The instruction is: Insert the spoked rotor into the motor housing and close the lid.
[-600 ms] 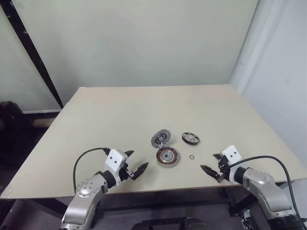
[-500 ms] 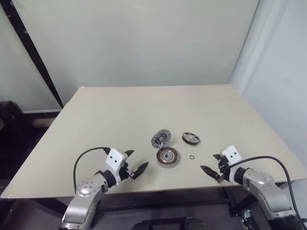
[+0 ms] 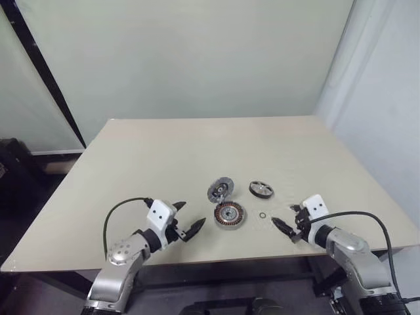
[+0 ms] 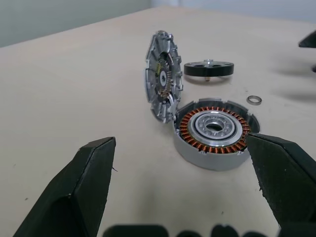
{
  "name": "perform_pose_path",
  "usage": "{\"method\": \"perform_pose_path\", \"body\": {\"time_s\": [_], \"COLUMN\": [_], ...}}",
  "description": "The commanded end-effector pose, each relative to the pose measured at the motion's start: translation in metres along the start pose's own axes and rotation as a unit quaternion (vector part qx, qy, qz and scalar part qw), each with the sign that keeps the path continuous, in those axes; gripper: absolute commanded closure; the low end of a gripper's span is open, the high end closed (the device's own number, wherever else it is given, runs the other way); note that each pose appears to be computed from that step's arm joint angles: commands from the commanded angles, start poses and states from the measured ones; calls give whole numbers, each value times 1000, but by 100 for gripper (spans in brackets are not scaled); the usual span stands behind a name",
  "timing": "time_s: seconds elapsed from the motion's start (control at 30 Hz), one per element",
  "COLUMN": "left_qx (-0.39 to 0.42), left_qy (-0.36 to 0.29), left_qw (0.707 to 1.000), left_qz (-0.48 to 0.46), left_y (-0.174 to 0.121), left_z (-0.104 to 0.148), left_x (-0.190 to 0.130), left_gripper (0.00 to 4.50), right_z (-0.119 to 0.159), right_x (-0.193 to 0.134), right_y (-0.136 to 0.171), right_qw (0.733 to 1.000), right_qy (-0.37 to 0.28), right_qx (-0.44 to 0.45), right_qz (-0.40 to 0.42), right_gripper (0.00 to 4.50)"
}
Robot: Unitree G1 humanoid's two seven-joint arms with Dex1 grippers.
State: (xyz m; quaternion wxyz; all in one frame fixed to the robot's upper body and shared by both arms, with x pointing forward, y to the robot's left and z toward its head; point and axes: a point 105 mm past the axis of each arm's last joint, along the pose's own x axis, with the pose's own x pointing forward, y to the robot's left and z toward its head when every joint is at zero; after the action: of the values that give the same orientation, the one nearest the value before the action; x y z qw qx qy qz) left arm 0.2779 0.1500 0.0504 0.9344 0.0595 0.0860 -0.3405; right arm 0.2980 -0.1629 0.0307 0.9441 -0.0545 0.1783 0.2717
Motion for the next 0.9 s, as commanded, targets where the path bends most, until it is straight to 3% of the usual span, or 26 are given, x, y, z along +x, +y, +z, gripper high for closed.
{"method": "perform_pose_path", "body": {"time_s": [0.03,0.37,0.9], "left_qx": [12,4,15], "left_qy": [-18,-5,-2], "left_qw": [1000,999,999], "left_qz": [-10,-34,-43], "left_y": [-2,-16,-20], "left_z": [11,1,2], "left_x": [5,11,12], "left_gripper": [3,3,3], "right_z": [18,2,-16], "right_x": [7,35,68], "right_y": [3,18,14], "right_qw": [1000,1000,999], "right_qy": [-26,14,48], "right_qx": [-9,1,8], "right_qz": [-6,-2,-17], "right_gripper": [0,0,0]}}
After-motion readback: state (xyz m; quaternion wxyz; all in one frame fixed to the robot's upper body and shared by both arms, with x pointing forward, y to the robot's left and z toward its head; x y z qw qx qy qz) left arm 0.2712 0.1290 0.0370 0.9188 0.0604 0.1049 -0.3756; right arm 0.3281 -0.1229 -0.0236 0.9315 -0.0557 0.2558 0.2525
